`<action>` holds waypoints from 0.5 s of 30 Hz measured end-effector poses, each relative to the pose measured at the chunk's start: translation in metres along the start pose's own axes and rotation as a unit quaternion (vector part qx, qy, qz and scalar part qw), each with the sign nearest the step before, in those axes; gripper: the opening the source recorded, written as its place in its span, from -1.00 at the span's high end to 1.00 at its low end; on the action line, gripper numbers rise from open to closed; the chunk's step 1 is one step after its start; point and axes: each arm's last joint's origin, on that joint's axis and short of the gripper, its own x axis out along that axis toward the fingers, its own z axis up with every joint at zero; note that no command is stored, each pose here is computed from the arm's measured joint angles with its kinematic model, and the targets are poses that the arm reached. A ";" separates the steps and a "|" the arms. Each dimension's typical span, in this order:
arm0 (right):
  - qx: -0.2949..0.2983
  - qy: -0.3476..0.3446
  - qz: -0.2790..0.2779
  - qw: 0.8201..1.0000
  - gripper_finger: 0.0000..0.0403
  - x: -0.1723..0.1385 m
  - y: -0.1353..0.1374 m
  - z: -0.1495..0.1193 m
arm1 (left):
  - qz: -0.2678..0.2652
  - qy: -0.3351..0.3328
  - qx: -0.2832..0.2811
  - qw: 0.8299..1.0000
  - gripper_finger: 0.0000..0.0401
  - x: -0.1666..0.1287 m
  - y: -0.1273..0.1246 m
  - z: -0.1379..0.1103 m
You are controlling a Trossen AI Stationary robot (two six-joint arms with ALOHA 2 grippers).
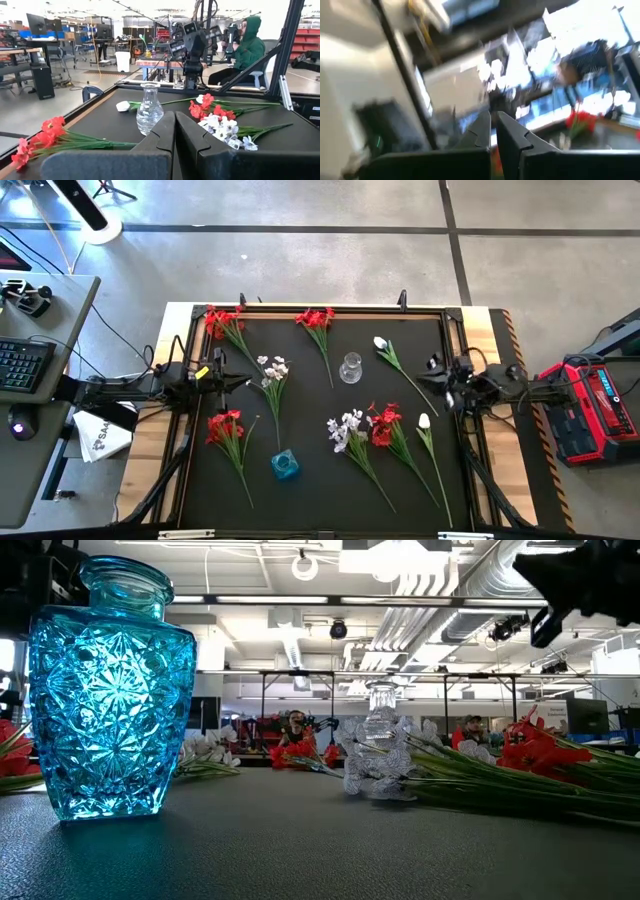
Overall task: Sort flowers into vase by color
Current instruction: Put the white tulip into the transparent vase
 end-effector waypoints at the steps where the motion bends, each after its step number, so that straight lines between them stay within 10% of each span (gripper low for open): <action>1: 0.004 -0.024 -0.011 1.000 0.99 0.000 0.000 0.004 | 0.000 0.000 0.000 1.000 1.00 0.000 0.000 0.000; 8: -0.040 -0.044 -0.055 0.997 0.99 0.010 0.005 0.021 | 0.000 -0.007 -0.014 1.000 1.00 0.000 0.000 0.001; 15: -0.056 0.145 -0.218 0.964 0.99 0.048 0.010 0.035 | 0.000 -0.010 -0.014 1.000 1.00 0.000 0.000 0.002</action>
